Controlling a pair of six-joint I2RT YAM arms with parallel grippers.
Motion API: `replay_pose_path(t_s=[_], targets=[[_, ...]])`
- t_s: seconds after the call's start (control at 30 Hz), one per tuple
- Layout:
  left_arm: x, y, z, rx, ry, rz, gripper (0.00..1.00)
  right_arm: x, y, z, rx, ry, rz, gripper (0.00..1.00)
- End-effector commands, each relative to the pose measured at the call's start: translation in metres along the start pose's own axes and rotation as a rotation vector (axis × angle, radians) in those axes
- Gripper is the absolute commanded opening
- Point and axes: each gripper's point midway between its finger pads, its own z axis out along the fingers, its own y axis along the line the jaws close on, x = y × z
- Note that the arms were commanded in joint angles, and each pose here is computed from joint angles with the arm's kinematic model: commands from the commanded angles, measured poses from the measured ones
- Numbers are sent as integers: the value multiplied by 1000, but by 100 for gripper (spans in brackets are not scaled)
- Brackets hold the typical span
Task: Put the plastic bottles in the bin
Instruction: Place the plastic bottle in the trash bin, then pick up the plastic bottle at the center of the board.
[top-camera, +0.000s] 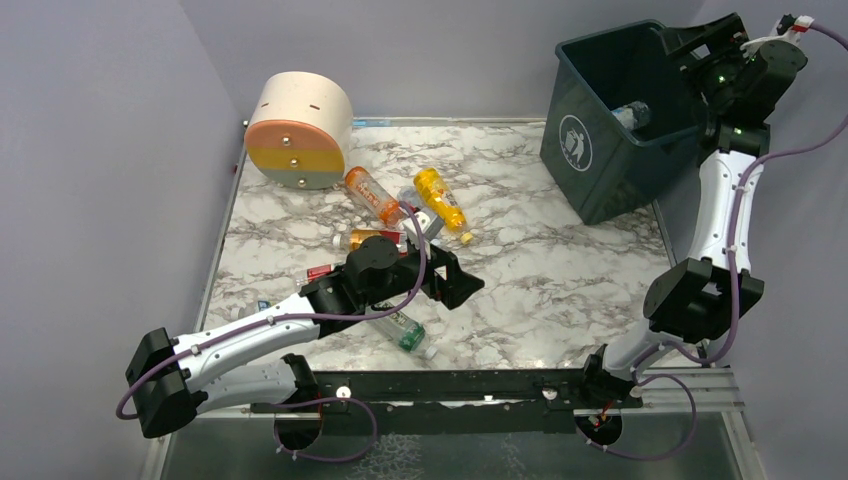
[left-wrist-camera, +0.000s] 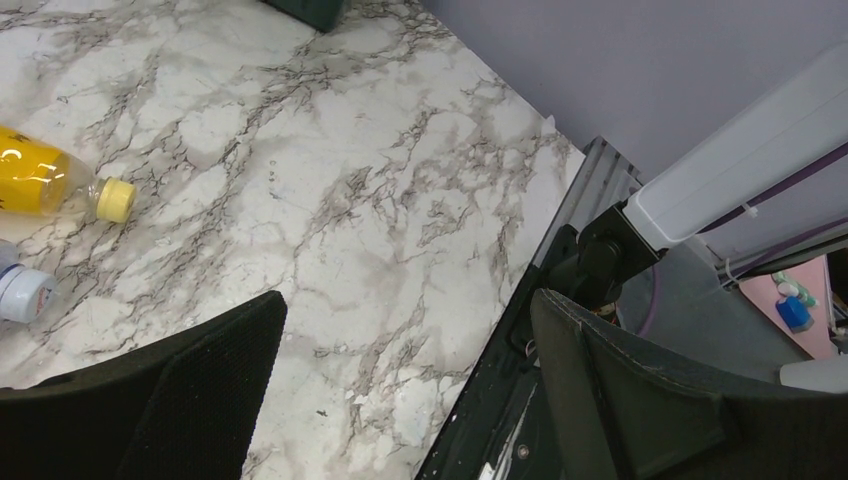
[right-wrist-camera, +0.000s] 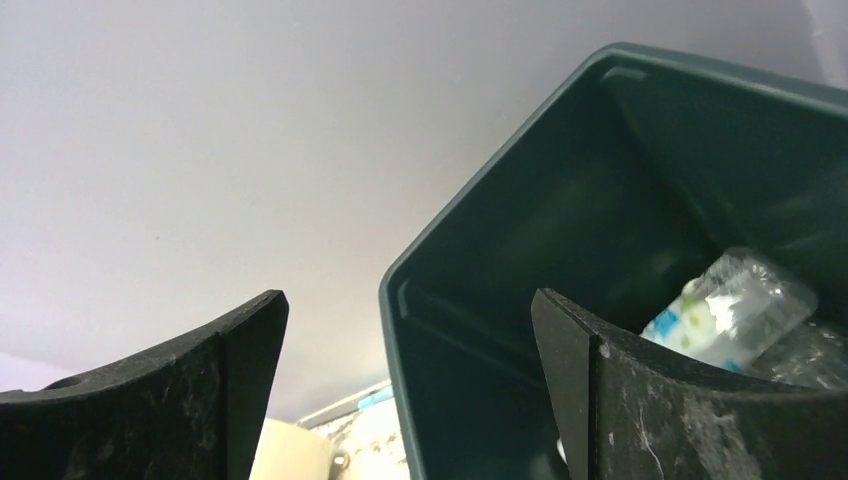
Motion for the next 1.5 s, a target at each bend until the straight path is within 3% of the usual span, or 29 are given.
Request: replay_pose_path(t_s=[0.0,0.37,0.6,1.0,1.47], targets=[[-14,-10,0,33,-46,-1,99,14,60,-17,-192,96,-32,95],[-8,-4,-8,17,-60,-13,99,125,153,-51,-438,364,-109,97],[-6,-3,-11,14,-68,-24,99,189,174,-86,-493,503,-155,97],[4,21,-22,-107,-71,-79,99,286,148,-139,-465,717,-179,97],[25,44,-41,-239,-41,-194,99,347,96,-189,-397,879,-187,96]])
